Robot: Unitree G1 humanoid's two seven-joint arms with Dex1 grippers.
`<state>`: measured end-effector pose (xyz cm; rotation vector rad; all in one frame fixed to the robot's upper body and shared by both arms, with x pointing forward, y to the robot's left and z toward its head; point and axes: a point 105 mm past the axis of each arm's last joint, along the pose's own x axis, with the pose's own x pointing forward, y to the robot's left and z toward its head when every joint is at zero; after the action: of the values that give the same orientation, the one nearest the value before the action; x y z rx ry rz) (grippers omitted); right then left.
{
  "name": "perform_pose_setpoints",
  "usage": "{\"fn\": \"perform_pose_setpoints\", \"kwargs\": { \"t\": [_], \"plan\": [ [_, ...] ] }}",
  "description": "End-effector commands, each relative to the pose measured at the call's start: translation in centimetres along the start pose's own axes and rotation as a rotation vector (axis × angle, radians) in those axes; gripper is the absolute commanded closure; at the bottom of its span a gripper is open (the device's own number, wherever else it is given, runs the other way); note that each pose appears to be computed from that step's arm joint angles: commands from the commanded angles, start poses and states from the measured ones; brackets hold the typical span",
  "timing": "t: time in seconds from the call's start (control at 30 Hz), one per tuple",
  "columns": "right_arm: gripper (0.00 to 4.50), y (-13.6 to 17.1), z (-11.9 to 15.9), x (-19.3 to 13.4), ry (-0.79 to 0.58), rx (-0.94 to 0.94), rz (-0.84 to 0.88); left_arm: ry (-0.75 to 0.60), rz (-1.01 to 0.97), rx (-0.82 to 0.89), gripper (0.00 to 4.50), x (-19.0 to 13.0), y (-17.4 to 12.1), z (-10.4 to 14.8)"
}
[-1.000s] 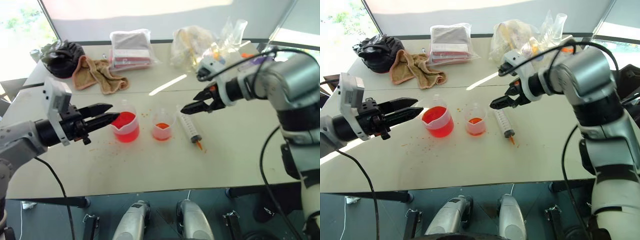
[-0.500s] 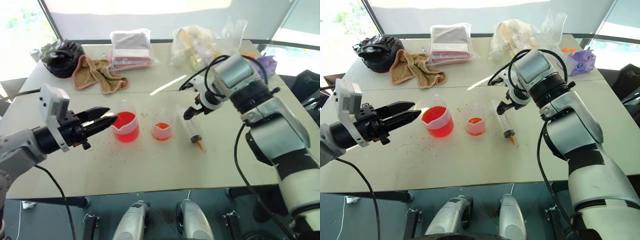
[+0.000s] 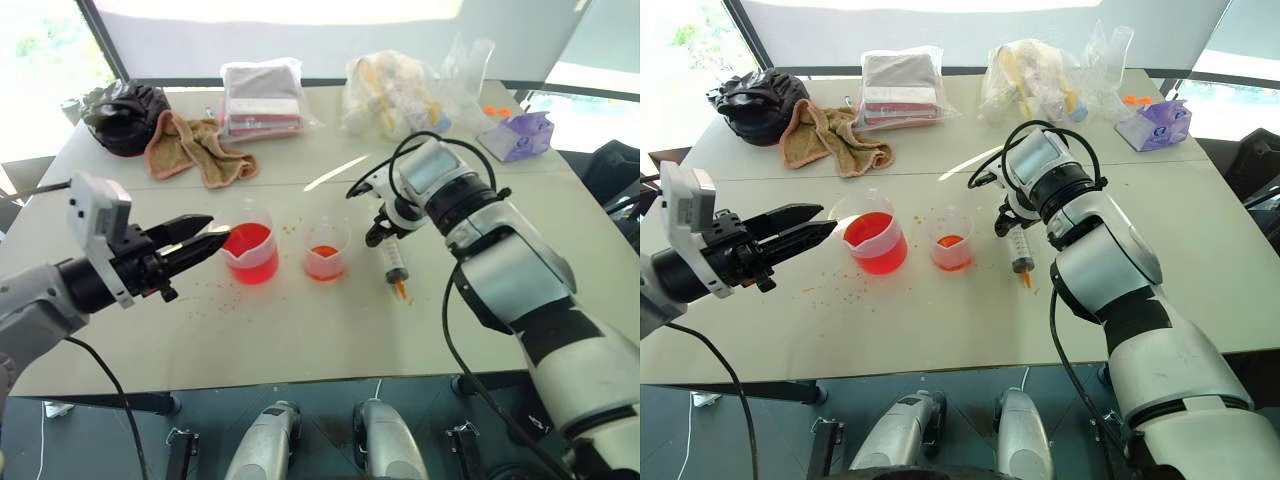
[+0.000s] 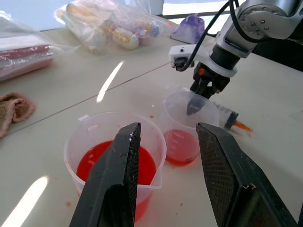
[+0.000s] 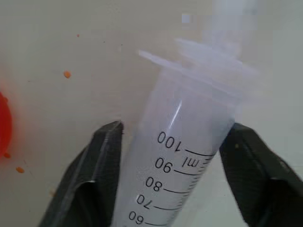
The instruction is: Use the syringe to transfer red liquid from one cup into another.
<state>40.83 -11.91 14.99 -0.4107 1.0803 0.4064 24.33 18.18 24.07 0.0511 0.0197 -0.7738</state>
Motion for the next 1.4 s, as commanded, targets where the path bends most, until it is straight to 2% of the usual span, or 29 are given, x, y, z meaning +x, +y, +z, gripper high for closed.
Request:
{"fn": "perform_pose_setpoints", "kwargs": {
  "t": [0.03,0.17,0.23,0.37,0.4,0.43,0.5,0.6,0.7,0.87,1.07,1.4],
  "plan": [
    [3.07,0.3,1.0,-0.9,-0.032,-0.013,0.006,-0.037,0.000,0.052,2.56,-0.3,-0.4,1.2],
    [3.07,0.3,1.2,-1.2,-0.045,-0.008,0.011,-0.041,-0.010,0.052,2.56,-0.2,-0.4,1.3],
    [3.07,-0.5,2.0,-2.1,-0.113,0.007,-0.001,-0.042,-0.014,0.053,2.56,-0.2,-0.4,1.3],
    [3.07,-3.6,5.6,-6.1,-0.442,-0.010,-0.104,-0.175,0.008,-0.005,2.56,-0.5,0.4,3.9],
    [3.07,-3.8,6.6,-7.2,-0.535,-0.016,-0.094,-0.214,0.013,-0.026,2.56,-0.7,0.8,4.7],
    [3.07,-3.5,8.1,-9.0,-0.685,-0.015,-0.046,-0.244,0.024,-0.041,2.56,-0.8,1.2,5.4],
    [3.07,-1.2,10.6,-13.8,-1.007,-0.061,0.143,-0.257,0.033,-0.045,2.56,-0.8,1.8,6.3],
    [3.07,2.0,11.2,-17.1,-1.199,-0.175,0.288,-0.253,0.030,-0.040,2.56,-0.7,2.3,7.1],
    [3.07,7.6,10.6,-19.9,-1.393,-0.343,0.504,-0.238,0.016,-0.038,2.56,-0.8,2.9,8.0],
    [3.07,12.3,9.5,-20.8,-1.549,-0.442,0.688,-0.221,0.016,-0.020,2.56,-1.4,3.5,9.4],
    [3.07,15.9,10.2,-19.0,-1.642,-0.423,0.736,-0.193,0.016,-0.007,2.56,-1.7,3.5,10.1],
    [3.07,19.3,10.0,-15.3,-1.590,-0.399,0.795,-0.171,0.037,0.013,2.56,-2.4,3.6,10.7]
  ]
}}
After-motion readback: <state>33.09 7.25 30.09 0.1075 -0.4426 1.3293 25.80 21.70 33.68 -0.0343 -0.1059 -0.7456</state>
